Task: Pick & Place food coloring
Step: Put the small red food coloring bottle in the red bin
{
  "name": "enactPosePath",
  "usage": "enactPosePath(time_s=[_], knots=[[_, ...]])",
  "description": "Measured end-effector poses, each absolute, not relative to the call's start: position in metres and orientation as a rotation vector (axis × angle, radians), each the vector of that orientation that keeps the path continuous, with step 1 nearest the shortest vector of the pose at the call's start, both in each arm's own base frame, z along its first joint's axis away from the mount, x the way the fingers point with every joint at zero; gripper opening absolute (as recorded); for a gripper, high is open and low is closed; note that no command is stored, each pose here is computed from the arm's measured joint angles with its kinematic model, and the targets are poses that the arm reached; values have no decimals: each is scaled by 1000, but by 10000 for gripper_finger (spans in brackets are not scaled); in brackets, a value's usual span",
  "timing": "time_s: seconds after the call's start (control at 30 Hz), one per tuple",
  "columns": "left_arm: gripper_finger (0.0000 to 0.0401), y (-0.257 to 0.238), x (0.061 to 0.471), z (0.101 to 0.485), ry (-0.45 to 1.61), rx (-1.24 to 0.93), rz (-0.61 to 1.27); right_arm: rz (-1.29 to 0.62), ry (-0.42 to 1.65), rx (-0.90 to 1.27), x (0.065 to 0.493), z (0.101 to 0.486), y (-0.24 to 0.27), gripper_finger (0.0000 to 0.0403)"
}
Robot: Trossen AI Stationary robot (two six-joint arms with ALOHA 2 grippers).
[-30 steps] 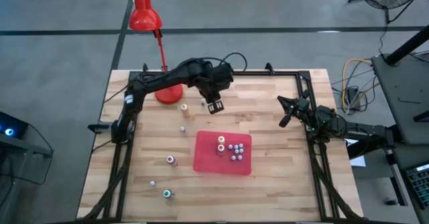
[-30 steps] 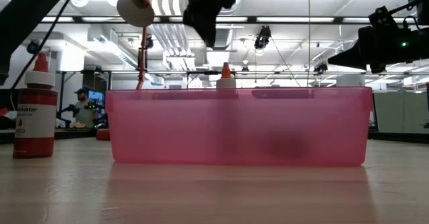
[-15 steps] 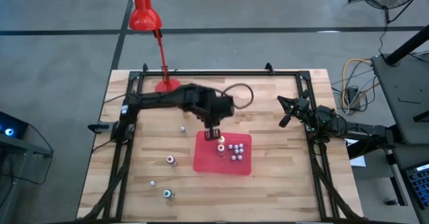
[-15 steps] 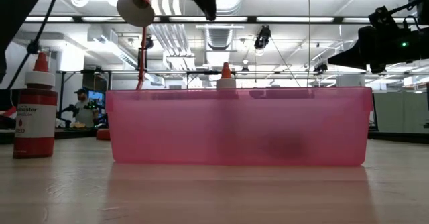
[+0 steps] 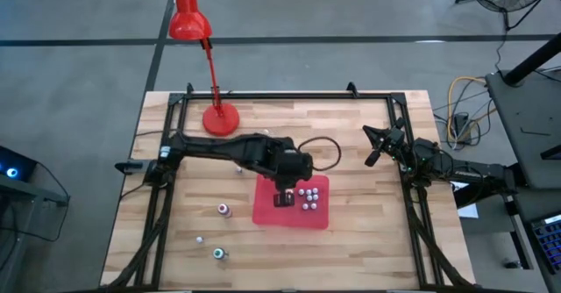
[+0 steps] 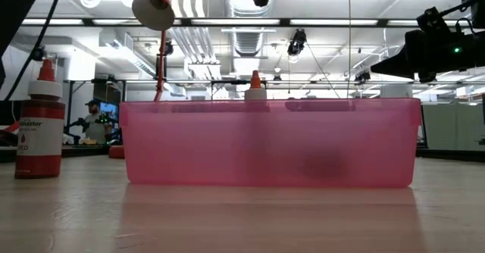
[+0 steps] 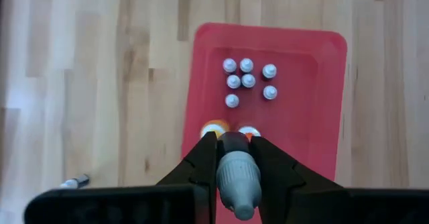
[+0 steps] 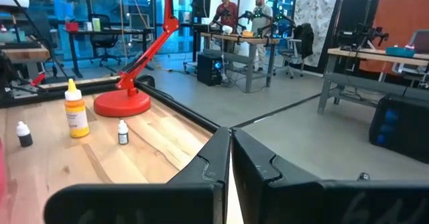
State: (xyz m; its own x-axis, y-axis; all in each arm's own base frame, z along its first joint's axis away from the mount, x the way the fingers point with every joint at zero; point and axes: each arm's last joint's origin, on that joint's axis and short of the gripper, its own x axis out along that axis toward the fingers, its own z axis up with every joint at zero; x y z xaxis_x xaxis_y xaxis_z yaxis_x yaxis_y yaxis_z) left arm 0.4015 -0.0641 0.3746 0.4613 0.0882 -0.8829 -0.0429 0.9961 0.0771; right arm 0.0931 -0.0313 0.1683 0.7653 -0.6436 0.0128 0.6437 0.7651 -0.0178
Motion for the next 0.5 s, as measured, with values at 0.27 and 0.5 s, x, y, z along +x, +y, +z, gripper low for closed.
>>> enactPosePath(time_s=[0.27,0.5], knots=[[42,-80,417,350,1132,82,76,-700,-5,-24,93,168,-31,9],[42,-102,431,322,1160,127,78,-699,-4,-30,93,168,-31,9]])
